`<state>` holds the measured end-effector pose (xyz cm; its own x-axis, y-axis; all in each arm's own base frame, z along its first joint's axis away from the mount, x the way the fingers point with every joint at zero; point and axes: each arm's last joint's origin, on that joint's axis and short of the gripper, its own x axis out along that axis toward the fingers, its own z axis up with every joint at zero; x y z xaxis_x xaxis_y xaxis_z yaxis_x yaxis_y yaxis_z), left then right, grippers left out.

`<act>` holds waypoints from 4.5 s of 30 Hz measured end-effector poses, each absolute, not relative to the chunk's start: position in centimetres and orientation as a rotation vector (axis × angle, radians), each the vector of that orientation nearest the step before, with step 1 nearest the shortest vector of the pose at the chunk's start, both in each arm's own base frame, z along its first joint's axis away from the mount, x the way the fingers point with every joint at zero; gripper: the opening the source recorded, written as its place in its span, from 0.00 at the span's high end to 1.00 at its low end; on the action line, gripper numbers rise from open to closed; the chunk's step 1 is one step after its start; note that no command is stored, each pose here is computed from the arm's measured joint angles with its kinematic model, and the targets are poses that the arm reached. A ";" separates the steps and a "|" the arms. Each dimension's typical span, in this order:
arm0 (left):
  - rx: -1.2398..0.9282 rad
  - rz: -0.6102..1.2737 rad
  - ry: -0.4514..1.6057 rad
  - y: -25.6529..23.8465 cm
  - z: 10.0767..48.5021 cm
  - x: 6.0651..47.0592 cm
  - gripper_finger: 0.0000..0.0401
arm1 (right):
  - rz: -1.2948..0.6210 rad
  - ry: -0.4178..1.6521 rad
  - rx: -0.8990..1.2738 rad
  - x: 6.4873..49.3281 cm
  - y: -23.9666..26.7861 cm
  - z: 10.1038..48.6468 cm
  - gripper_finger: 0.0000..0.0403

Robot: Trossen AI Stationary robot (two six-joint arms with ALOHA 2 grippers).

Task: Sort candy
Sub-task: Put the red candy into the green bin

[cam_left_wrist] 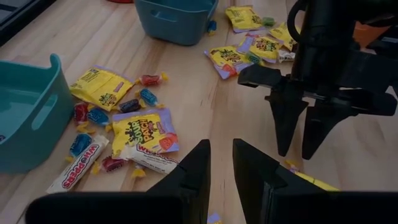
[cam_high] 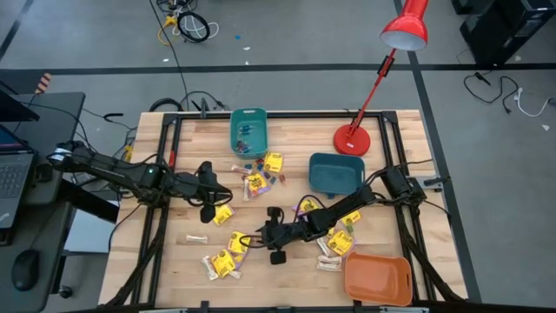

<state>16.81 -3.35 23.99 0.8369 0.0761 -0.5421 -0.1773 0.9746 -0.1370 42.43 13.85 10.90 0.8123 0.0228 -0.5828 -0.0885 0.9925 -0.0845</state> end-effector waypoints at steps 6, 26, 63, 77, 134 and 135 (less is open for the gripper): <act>-0.187 0.137 0.564 -3.4 24.0 16.8 0.83 | 0.047 0.584 -0.074 42.6 14.0 11.2 0.66; -0.184 0.136 0.567 -3.3 24.0 16.8 0.83 | 0.006 0.583 -0.033 42.5 14.9 9.5 0.66; -0.175 0.134 0.574 -3.4 23.9 16.8 0.83 | 0.078 0.672 -0.056 42.1 13.8 10.6 1.00; -0.170 0.135 0.584 -3.4 23.8 16.7 0.83 | -0.053 0.680 -0.181 39.3 10.5 20.6 1.00; 0.219 0.924 0.327 1.8 26.3 18.1 0.83 | -0.278 0.582 0.053 40.7 -18.3 18.2 1.00; 0.227 0.935 0.335 2.1 26.3 18.1 0.83 | -0.272 0.583 0.055 40.9 -18.4 18.0 1.00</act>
<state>18.06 2.09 26.33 0.5478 0.8165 -0.1825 -0.7468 0.5755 0.3333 40.93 -18.40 17.96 0.7999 -0.2378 -0.5510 0.2690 0.9628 -0.0251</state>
